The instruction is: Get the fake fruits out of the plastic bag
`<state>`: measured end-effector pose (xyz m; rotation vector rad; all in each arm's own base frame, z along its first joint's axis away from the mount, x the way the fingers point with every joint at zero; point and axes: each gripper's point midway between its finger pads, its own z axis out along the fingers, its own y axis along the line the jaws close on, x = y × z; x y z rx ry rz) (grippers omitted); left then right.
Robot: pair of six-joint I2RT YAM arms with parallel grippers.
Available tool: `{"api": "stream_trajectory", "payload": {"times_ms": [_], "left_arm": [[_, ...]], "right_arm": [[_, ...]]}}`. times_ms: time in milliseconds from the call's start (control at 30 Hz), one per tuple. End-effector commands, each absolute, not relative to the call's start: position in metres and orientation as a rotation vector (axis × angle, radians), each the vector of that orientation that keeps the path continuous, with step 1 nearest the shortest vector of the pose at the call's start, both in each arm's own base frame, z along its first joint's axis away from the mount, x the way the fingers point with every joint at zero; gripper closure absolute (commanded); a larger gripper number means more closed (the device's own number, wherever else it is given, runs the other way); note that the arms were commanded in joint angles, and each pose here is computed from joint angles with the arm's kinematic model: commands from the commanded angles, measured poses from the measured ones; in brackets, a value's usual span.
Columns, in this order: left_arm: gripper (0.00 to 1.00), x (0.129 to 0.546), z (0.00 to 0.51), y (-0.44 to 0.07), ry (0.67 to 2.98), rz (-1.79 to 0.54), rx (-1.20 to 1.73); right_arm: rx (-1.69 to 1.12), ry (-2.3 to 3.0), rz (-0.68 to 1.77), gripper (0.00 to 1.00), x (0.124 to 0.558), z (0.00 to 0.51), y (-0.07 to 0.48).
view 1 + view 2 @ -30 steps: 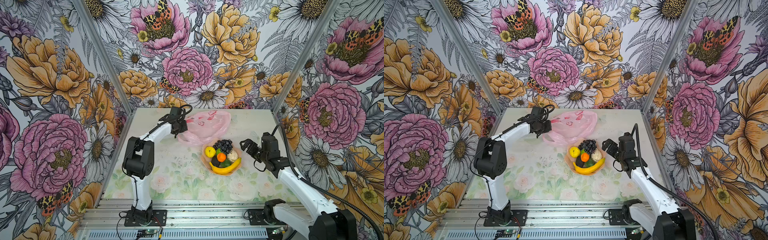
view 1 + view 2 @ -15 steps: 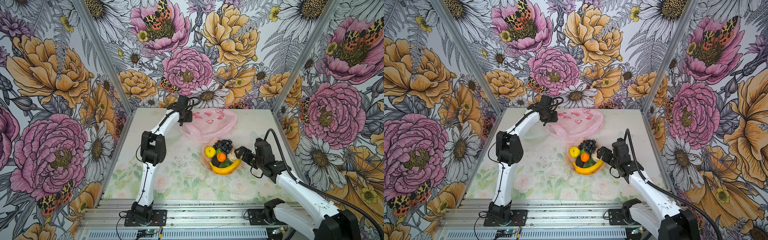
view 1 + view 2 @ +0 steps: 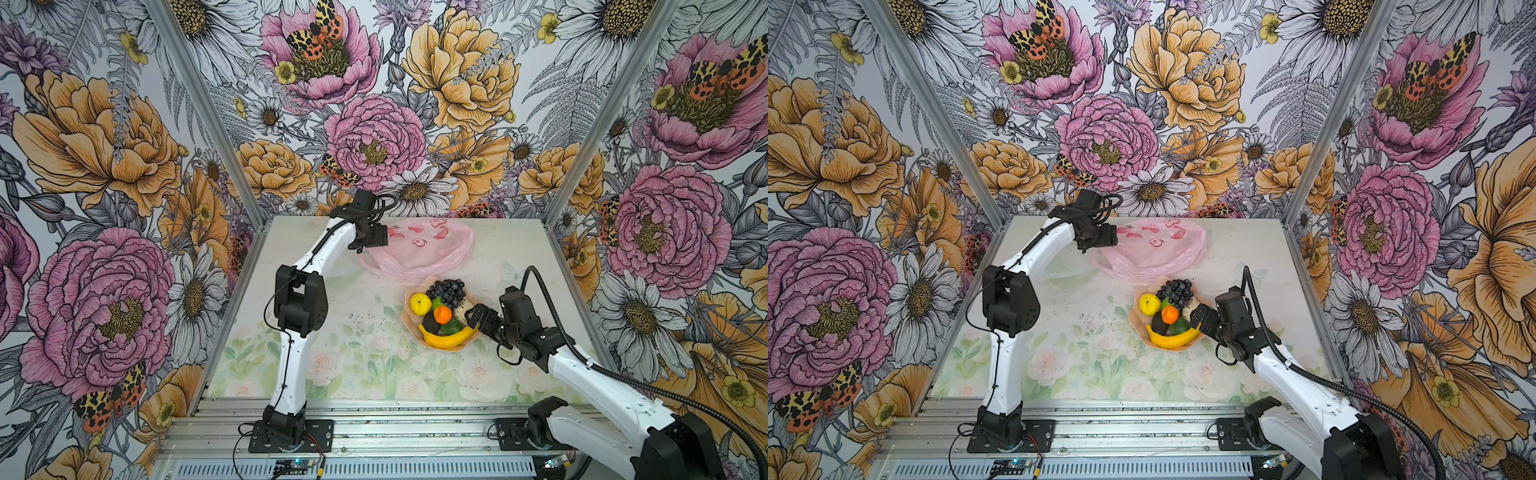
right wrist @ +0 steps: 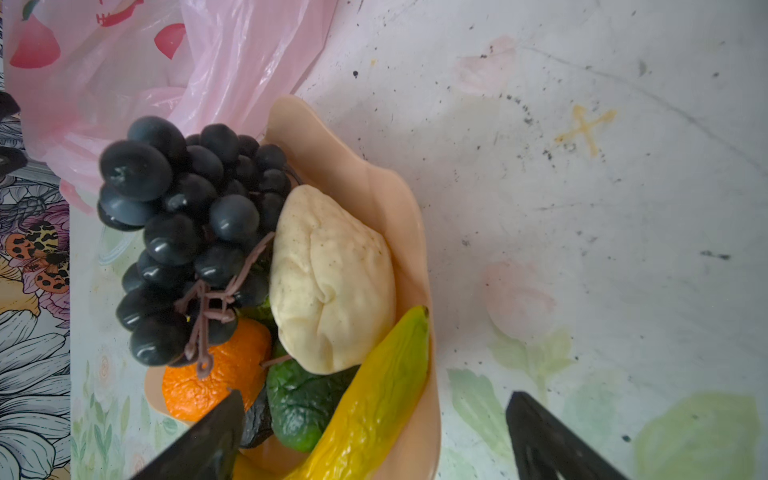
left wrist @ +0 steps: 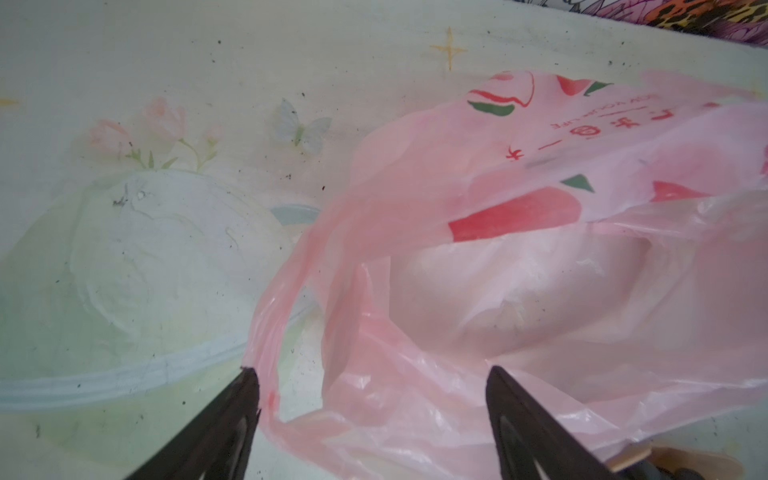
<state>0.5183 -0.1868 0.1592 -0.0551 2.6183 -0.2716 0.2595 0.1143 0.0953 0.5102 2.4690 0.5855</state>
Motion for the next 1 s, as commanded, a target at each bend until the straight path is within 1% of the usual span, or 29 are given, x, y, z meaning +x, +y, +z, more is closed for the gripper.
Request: {"api": "stream_trajectory", "payload": {"times_ms": [0,33,267,467,733,967], "left_arm": [[0.13,0.496,0.199,-0.173,2.559,-0.255,-0.172],[0.08,0.49,0.203,-0.168,2.547,-0.24,-0.193],[0.06,0.448,0.226,-0.15,2.4,-0.269,-0.233],[0.05,0.426,0.213,-0.122,2.332,-0.258,-0.315],[0.05,0.409,0.189,-0.092,2.344,-0.206,-0.428],[0.05,0.395,0.18,-0.059,2.309,-0.225,-0.57]], "right_arm": [[0.508,2.447,0.585,0.0,0.264,0.098,0.119],[0.504,2.446,0.59,0.01,0.264,0.098,0.121],[0.469,2.436,0.684,0.0,0.273,0.097,0.14],[0.411,2.433,0.737,0.01,0.282,0.101,0.159],[0.359,2.435,0.764,0.01,0.29,0.101,0.176],[0.317,2.421,0.791,0.01,0.3,0.106,0.193]]}}
